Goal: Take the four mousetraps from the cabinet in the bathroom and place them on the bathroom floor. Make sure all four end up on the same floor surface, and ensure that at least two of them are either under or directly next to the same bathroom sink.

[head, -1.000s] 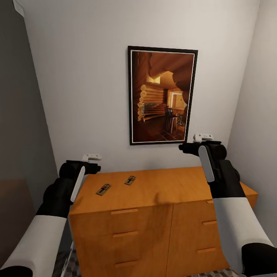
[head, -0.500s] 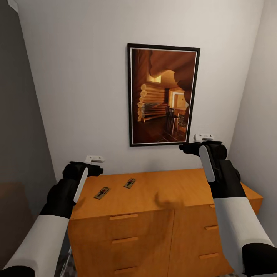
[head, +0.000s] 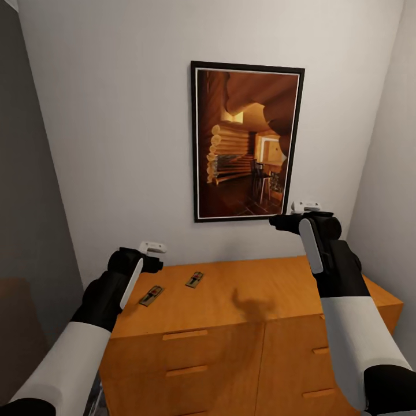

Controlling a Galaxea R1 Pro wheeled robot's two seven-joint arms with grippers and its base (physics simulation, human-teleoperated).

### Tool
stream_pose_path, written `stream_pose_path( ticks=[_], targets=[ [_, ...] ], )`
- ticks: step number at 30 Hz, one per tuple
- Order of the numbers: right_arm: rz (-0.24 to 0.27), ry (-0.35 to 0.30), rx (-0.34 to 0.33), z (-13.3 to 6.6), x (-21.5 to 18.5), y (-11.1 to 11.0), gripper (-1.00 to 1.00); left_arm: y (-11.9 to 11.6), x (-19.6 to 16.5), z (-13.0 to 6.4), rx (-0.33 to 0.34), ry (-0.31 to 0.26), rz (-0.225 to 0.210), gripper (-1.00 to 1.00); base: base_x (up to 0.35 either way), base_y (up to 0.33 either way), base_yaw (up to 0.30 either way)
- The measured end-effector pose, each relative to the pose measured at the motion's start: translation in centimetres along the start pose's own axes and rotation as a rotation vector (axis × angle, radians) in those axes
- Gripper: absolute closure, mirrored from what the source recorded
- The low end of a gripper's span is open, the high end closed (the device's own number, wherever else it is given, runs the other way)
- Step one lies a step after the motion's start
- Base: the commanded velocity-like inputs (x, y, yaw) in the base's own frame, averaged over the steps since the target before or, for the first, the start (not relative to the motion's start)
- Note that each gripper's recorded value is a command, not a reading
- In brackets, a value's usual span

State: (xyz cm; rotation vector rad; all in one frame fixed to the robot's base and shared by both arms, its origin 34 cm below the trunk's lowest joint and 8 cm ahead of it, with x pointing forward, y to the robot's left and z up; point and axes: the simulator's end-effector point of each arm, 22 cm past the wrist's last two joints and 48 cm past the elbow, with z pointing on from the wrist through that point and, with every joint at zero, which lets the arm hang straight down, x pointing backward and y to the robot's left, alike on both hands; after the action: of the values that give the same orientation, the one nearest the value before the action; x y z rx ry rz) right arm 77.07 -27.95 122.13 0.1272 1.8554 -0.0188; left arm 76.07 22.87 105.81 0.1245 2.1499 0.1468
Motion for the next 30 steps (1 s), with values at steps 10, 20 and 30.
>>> stream_pose_path(
  ticks=[10, 20, 30],
  targets=[
    [-0.001, 0.002, -0.001, 0.1, 0.1, 0.1, -1.00, -0.3, 3.3, 1.9, 0.003, 0.091, 0.010, -1.00, 0.034, 0.000, 0.000],
    [-0.003, 0.004, 0.004, 0.1, 0.2, -0.1, -1.00, -1.6, 6.5, 3.4, 0.053, 0.178, 0.005, -1.00, 0.002, 0.000, 0.000],
    [-0.003, 0.007, 0.004, 0.2, 0.3, 0.0, -1.00, -1.9, 4.9, 3.3, 0.119, 0.168, -0.006, -1.00, 0.000, 0.000, 0.000]
  ],
)
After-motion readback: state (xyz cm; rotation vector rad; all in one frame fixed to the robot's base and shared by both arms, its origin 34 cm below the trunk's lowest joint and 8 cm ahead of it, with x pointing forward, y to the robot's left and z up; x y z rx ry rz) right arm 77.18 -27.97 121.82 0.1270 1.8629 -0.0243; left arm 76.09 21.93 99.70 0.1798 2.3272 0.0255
